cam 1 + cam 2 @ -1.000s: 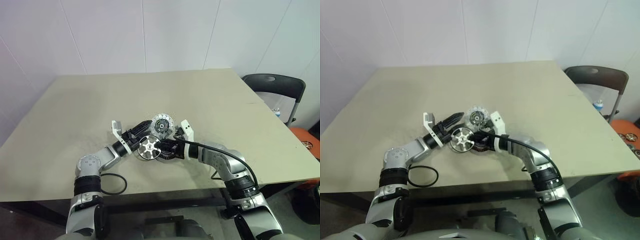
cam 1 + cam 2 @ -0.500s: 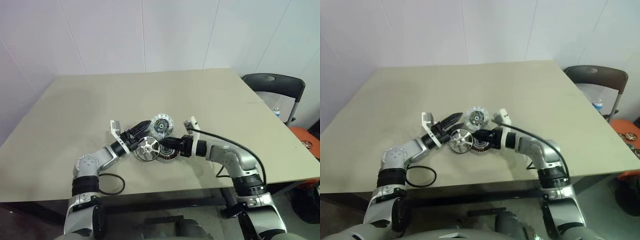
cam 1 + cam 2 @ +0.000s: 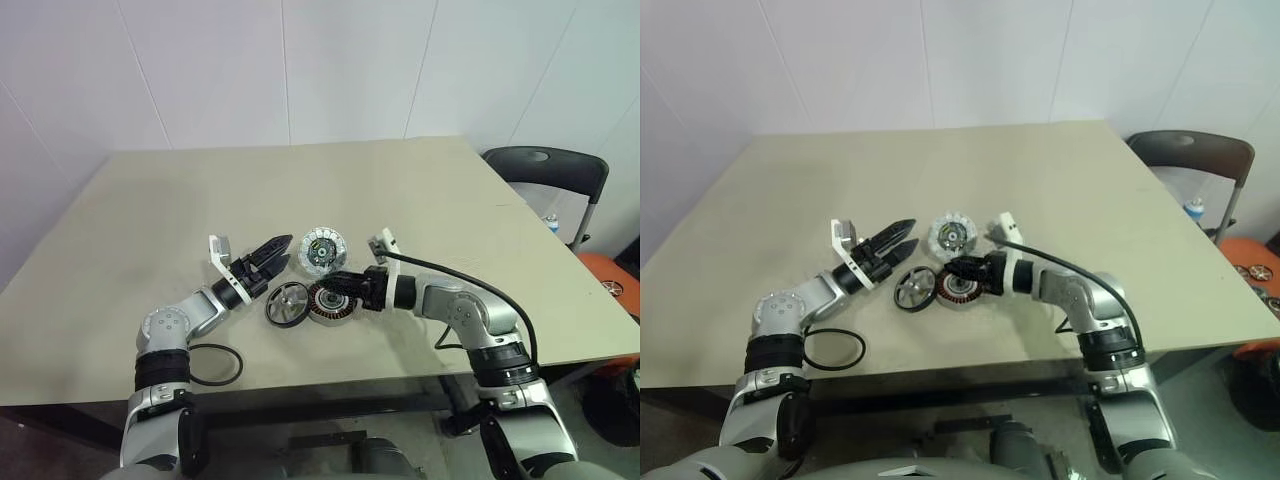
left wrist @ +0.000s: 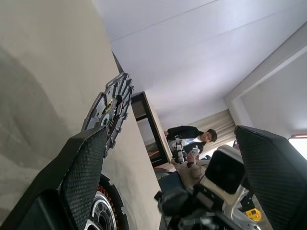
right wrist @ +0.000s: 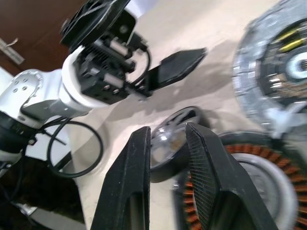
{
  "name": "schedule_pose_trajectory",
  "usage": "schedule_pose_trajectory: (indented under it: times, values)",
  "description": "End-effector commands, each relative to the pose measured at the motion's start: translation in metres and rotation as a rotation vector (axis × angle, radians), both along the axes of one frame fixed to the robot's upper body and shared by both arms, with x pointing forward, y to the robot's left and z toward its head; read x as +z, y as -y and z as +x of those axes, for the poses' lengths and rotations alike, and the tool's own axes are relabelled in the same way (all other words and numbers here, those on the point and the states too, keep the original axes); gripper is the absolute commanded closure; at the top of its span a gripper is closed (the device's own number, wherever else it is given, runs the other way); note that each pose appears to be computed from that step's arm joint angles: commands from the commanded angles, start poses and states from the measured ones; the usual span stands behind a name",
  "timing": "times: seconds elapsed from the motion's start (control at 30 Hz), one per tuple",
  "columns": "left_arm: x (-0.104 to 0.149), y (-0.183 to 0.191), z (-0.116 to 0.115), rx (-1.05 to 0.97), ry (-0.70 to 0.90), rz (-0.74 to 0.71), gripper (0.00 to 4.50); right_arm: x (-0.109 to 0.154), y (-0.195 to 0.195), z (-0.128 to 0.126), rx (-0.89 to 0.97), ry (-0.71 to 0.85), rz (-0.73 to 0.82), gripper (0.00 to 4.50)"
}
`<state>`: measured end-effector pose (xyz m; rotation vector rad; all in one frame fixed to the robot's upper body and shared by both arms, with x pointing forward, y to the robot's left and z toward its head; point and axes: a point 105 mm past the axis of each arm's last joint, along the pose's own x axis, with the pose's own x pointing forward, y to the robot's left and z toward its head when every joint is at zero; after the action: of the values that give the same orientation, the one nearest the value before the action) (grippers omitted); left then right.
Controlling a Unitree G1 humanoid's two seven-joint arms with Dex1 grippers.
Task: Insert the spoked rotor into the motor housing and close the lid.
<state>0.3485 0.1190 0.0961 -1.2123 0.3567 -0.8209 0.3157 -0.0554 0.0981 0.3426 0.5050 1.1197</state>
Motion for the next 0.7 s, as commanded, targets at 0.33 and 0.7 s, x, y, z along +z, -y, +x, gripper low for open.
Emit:
schedule_pose_trajectory:
  times: [0.33, 0.7]
  values:
    - [0.005, -0.002, 0.003, 0.012, 0.036, 0.008, 0.00, -0.008, -0.042, -0.004, 0.033, 0.040, -0.090, 1.05]
    - [0.002, 0.001, 0.002, 0.008, 0.032, 0.008, 0.00, -0.019, -0.033, 0.005, -0.002, 0.105, -0.231, 0.02]
